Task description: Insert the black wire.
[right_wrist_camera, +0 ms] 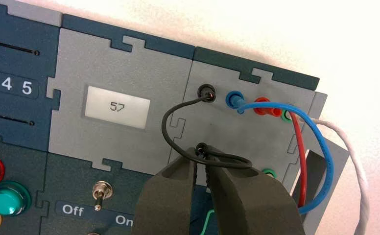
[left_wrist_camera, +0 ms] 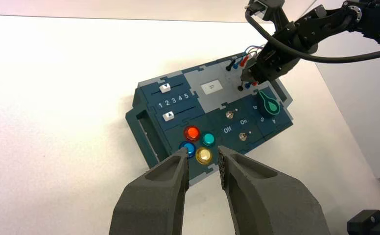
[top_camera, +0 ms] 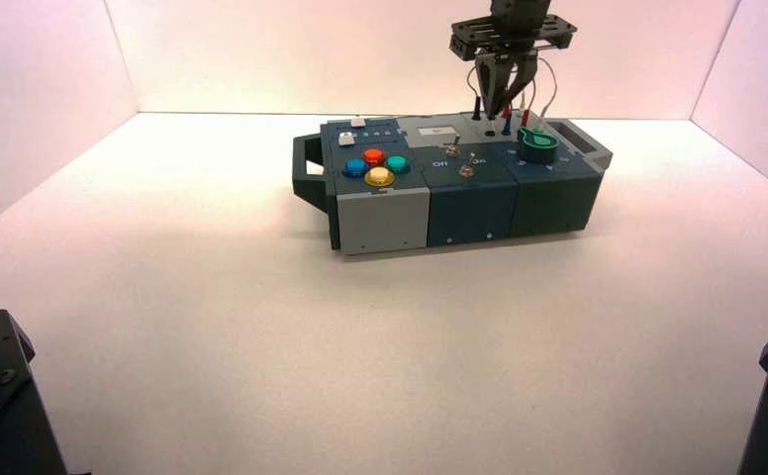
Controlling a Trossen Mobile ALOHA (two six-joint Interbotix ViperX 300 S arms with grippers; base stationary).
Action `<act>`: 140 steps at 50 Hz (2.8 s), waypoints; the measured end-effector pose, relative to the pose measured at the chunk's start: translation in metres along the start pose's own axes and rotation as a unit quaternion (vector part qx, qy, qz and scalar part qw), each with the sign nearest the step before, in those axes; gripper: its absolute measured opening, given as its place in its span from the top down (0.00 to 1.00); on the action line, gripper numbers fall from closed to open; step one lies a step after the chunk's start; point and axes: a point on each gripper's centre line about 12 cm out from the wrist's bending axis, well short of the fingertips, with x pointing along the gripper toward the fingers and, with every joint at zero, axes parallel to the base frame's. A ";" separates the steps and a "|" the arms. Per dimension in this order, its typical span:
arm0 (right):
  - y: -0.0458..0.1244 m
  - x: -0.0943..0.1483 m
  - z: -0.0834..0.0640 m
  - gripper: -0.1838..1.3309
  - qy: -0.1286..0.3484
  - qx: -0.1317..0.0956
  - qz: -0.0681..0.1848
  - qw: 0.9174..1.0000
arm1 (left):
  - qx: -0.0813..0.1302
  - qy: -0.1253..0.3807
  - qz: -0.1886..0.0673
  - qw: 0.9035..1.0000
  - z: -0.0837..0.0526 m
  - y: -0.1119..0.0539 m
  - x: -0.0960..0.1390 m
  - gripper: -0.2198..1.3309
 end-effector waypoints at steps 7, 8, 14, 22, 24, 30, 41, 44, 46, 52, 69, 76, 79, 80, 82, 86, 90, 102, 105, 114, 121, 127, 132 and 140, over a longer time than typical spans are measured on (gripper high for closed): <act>0.001 0.000 0.000 0.83 0.000 -0.001 0.000 1.000 | 0.000 0.000 0.000 1.000 0.000 0.000 0.000 0.40; 0.001 -0.001 0.000 0.82 0.000 -0.001 0.000 1.000 | -0.001 0.000 0.000 1.000 0.000 0.000 0.000 0.40; 0.001 0.000 0.000 0.82 0.001 -0.002 0.000 1.000 | 0.001 0.000 0.000 1.000 0.000 0.000 0.000 0.40; 0.002 -0.001 -0.001 0.82 0.004 -0.003 0.000 1.000 | -0.001 0.000 0.000 1.000 0.000 0.000 0.000 0.40; 0.003 -0.002 -0.001 0.82 0.005 -0.003 0.001 1.000 | -0.001 0.000 0.000 1.000 0.000 0.000 0.000 0.40; 0.007 -0.003 -0.001 0.82 0.005 -0.007 0.002 1.000 | -0.001 0.000 0.000 1.000 0.000 0.000 0.000 0.40; 0.008 -0.010 0.000 0.82 0.001 -0.008 0.002 1.000 | -0.001 0.000 0.000 1.000 0.000 0.000 0.000 0.40; 0.009 -0.011 0.000 0.82 0.000 -0.009 0.002 1.000 | -0.001 0.001 0.000 1.000 0.000 0.000 0.000 0.40; 0.008 -0.012 0.000 0.82 -0.001 -0.008 0.002 1.000 | 0.000 -0.001 -0.001 1.000 0.000 0.000 0.000 0.40; 0.008 -0.011 0.000 0.82 0.000 -0.008 0.002 1.000 | 0.000 -0.002 -0.001 1.000 0.000 0.000 -0.001 0.40; 0.008 -0.008 -0.001 0.82 0.004 -0.008 0.003 1.000 | 0.001 -0.006 -0.003 1.000 0.001 -0.001 -0.005 0.40; 0.009 -0.004 -0.002 0.82 0.009 -0.009 0.003 1.000 | 0.001 -0.006 -0.003 1.000 0.001 -0.001 -0.005 0.40; 0.009 -0.001 -0.002 0.82 0.011 -0.009 0.003 1.000 | 0.001 -0.006 -0.003 1.000 0.001 -0.001 -0.005 0.40; 0.009 -0.001 -0.002 0.82 0.011 -0.009 0.003 1.000 | 0.001 -0.006 -0.002 1.000 0.001 -0.001 -0.005 0.40; 0.009 -0.001 -0.003 0.82 0.012 -0.009 0.003 1.000 | 0.002 -0.006 -0.003 1.000 0.001 -0.001 -0.005 0.40; 0.009 0.000 -0.003 0.82 0.013 -0.009 0.003 1.000 | 0.001 -0.006 -0.003 1.000 0.001 -0.001 -0.005 0.40; 0.009 0.000 -0.002 0.82 0.012 -0.009 0.003 1.000 | 0.001 -0.006 -0.002 1.000 0.001 -0.001 -0.005 0.40; 0.009 0.000 -0.002 0.82 0.012 -0.009 0.003 1.000 | 0.002 -0.006 -0.003 1.000 0.001 -0.001 -0.005 0.40; 0.009 0.000 -0.002 0.82 0.013 -0.009 0.003 1.000 | 0.001 -0.007 -0.002 1.000 0.001 -0.001 -0.005 0.40; 0.009 0.000 -0.003 0.82 0.014 -0.009 0.003 1.000 | 0.001 -0.006 -0.003 1.000 0.001 -0.001 -0.005 0.40; 0.009 0.001 -0.005 0.82 0.021 -0.009 0.004 1.000 | 0.002 -0.006 -0.002 1.000 0.001 -0.001 -0.005 0.40; 0.009 0.001 -0.007 0.82 0.029 -0.011 0.003 1.000 | 0.002 -0.006 -0.002 1.000 0.001 -0.001 -0.005 0.40; 0.009 0.000 -0.007 0.82 0.033 -0.010 0.003 0.999 | 0.002 -0.006 -0.002 1.000 0.001 -0.001 -0.005 0.40; 0.009 -0.001 -0.009 0.82 0.042 -0.012 0.004 0.999 | 0.002 -0.006 -0.003 1.000 0.001 -0.001 -0.005 0.40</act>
